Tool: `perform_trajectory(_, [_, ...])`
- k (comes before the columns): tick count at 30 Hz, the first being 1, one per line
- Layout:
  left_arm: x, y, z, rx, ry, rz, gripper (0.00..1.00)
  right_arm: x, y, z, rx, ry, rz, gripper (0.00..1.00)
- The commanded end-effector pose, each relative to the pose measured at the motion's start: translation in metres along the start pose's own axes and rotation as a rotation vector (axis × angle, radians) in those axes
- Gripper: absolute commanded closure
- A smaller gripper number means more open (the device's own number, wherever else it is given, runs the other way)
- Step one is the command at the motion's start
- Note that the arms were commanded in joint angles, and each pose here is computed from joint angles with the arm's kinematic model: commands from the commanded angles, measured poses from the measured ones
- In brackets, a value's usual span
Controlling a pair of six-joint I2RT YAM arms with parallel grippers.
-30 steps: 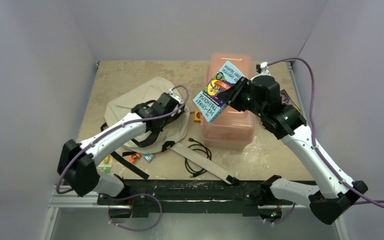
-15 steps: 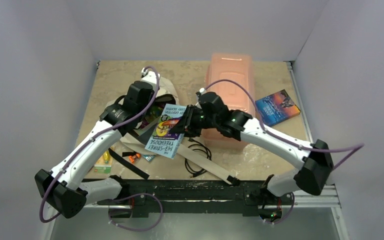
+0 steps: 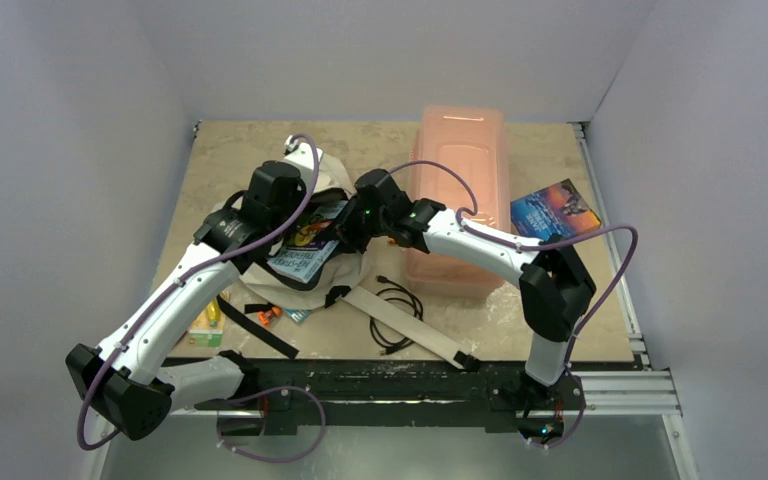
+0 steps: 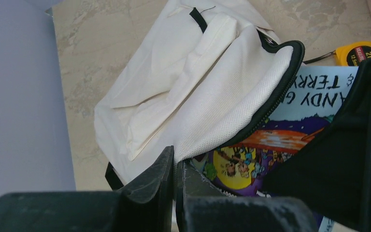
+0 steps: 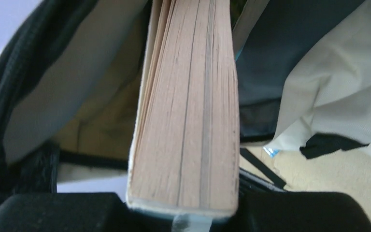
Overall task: Pack the student bag
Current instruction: Place the book in the student bag.
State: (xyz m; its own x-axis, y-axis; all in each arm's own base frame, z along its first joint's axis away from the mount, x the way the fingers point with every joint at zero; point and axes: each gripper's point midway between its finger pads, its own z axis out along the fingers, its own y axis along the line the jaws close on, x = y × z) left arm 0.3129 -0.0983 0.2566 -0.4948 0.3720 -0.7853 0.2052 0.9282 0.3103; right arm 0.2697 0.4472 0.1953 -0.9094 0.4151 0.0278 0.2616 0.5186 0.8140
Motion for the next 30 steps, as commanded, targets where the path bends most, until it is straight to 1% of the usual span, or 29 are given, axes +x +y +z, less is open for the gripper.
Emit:
perform_trajectory(1, [-0.042, 0.020, -0.023, -0.031, -0.146, -0.019, 1.00, -0.031, 0.046, -0.010, -0.130, -0.115, 0.055, 1.00])
perform_trajectory(3, [-0.045, 0.020, -0.024, -0.030, -0.148, -0.010, 1.00, -0.039, 0.044, -0.004, -0.117, -0.147, 0.046, 1.00])
perform_trajectory(6, [-0.046, 0.020, -0.025, -0.027, -0.144, -0.006, 1.00, -0.044, 0.042, 0.009, -0.109, -0.160, 0.041, 1.00])
perform_trajectory(10, [-0.048, 0.012, -0.027, 0.026, -0.157, -0.030, 1.00, -0.060, 0.057, 0.026, -0.213, -0.221, 0.060, 1.00])
perform_trajectory(11, [-0.049, 0.010, -0.028, 0.037, -0.160, -0.030, 1.00, -0.062, 0.065, 0.030, -0.254, -0.234, 0.052, 1.00])
perform_trajectory(14, [-0.054, 0.006, -0.032, 0.072, -0.177, -0.018, 1.00, -0.070, 0.078, 0.046, -0.306, -0.281, 0.006, 1.00])
perform_trajectory(18, [-0.061, 0.007, -0.035, 0.081, -0.199, 0.003, 1.00, -0.082, 0.085, 0.060, -0.375, -0.427, -0.053, 1.00])
perform_trajectory(20, [-0.062, 0.008, -0.036, 0.078, -0.198, 0.005, 1.00, -0.086, 0.080, 0.075, -0.381, -0.459, -0.048, 1.00])
perform_trajectory(24, [-0.062, 0.005, -0.035, 0.089, -0.202, 0.009, 1.00, -0.091, 0.083, 0.090, -0.476, -0.555, -0.059, 1.00])
perform_trajectory(25, [-0.061, 0.004, -0.033, 0.092, -0.203, 0.009, 1.00, -0.091, 0.084, 0.094, -0.502, -0.569, -0.062, 0.93])
perform_trajectory(26, [-0.061, 0.003, -0.032, 0.094, -0.201, 0.012, 1.00, -0.090, 0.086, 0.097, -0.514, -0.593, -0.072, 0.83])
perform_trajectory(27, [-0.060, 0.003, -0.031, 0.094, -0.197, 0.015, 1.00, -0.094, 0.086, 0.100, -0.497, -0.641, -0.090, 0.74])
perform_trajectory(29, [-0.057, 0.005, -0.030, 0.078, -0.188, 0.017, 1.00, -0.097, 0.079, 0.114, -0.429, -0.654, -0.129, 0.60])
perform_trajectory(30, [-0.055, 0.007, -0.029, 0.066, -0.185, 0.015, 1.00, -0.100, 0.074, 0.114, -0.381, -0.671, -0.142, 0.52])
